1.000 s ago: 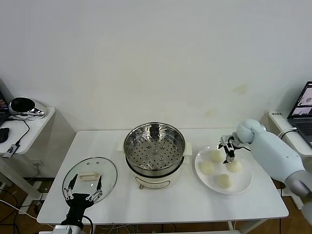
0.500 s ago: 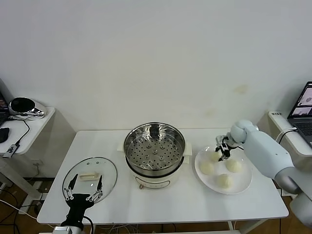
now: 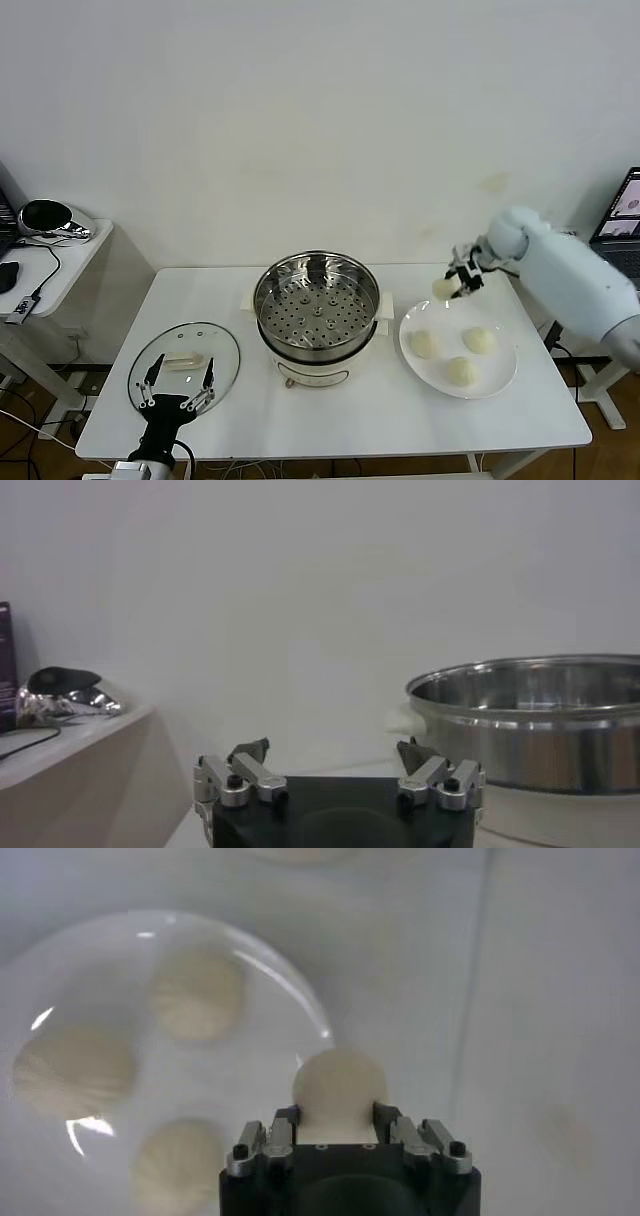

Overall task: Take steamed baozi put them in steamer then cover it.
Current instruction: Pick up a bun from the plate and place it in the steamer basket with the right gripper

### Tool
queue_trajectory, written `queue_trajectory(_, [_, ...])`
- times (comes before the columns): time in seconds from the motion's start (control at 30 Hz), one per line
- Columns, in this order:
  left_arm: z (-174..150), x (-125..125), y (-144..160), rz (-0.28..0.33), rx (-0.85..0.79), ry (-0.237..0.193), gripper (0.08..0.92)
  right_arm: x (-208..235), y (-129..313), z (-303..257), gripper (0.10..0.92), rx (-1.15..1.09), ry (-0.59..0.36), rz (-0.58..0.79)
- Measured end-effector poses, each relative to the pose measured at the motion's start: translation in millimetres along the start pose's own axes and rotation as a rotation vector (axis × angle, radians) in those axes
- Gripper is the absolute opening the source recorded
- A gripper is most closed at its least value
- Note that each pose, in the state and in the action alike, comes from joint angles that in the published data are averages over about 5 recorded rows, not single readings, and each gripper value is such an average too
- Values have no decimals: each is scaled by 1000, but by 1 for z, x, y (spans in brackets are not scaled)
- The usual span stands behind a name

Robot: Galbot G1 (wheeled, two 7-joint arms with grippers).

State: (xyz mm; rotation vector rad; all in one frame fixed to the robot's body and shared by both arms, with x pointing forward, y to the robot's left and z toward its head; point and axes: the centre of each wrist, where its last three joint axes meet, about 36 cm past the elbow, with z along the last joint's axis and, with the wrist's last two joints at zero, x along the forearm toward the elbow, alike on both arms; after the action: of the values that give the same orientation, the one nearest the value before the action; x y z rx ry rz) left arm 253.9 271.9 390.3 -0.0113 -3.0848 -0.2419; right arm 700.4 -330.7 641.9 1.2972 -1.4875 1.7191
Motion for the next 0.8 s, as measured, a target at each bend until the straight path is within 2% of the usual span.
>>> queue_trajectory(0.17, [1,1,0,-2,1,4,823,34,-26,-37,484,96,-64,46])
queue_trajectory(0.3, [1,2,2,-7,-1,5,823,42,-42,-74,484,183,-129,54])
queue_trajectory(0.53, [-3,4,7,-18,-2,2,823,23,-59,-147,484,373,-213,20])
queue_trajectory(0.8, [-8,5,11,-29,-8,-6,823,-20,-63,-201,484,607,-228,-18])
